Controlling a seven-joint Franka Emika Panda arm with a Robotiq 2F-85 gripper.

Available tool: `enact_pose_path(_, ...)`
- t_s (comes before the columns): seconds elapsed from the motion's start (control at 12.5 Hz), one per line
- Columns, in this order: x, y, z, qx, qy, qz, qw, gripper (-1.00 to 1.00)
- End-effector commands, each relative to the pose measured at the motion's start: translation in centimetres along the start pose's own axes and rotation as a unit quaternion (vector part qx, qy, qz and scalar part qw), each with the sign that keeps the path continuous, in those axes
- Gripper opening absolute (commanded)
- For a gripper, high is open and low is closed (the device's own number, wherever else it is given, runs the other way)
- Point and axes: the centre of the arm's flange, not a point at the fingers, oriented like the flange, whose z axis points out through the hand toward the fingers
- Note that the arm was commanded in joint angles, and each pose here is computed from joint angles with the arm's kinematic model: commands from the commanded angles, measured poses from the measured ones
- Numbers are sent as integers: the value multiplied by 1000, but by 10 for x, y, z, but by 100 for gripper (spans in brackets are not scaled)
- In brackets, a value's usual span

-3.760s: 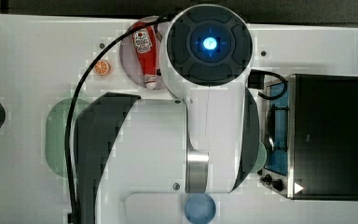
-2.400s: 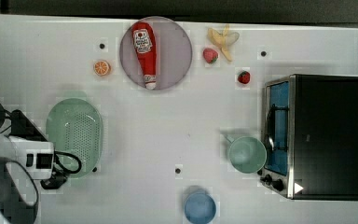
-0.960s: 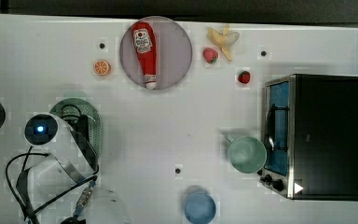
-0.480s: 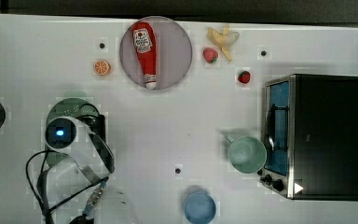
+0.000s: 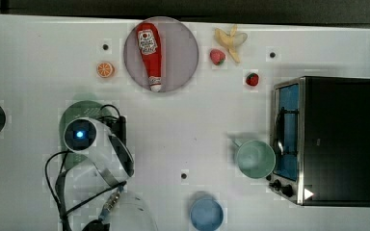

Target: Drag strainer left to right.

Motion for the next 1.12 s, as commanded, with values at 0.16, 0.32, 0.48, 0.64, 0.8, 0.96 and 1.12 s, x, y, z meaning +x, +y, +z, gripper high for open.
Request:
enact_pose_path(0.16, 50, -10, -23, 11, 14, 23, 1000, 100)
enact_pose_path(0.32, 70, -12, -22, 10, 18, 13, 1000, 100)
enact_pose_path(0.48, 115, -19, -27, 12, 27, 13, 999, 100)
enact_pose_path(0.64, 138, -20, -28, 10, 31, 12, 999, 100)
enact_pose_path(0.8, 159, -21, -29, 8, 35, 4, 999, 100)
enact_pose_path(0.96, 181, -22, -30, 8, 39, -5, 999, 100)
enact_pose_path(1.12, 204, -22, -31, 8, 43, -15, 999, 100)
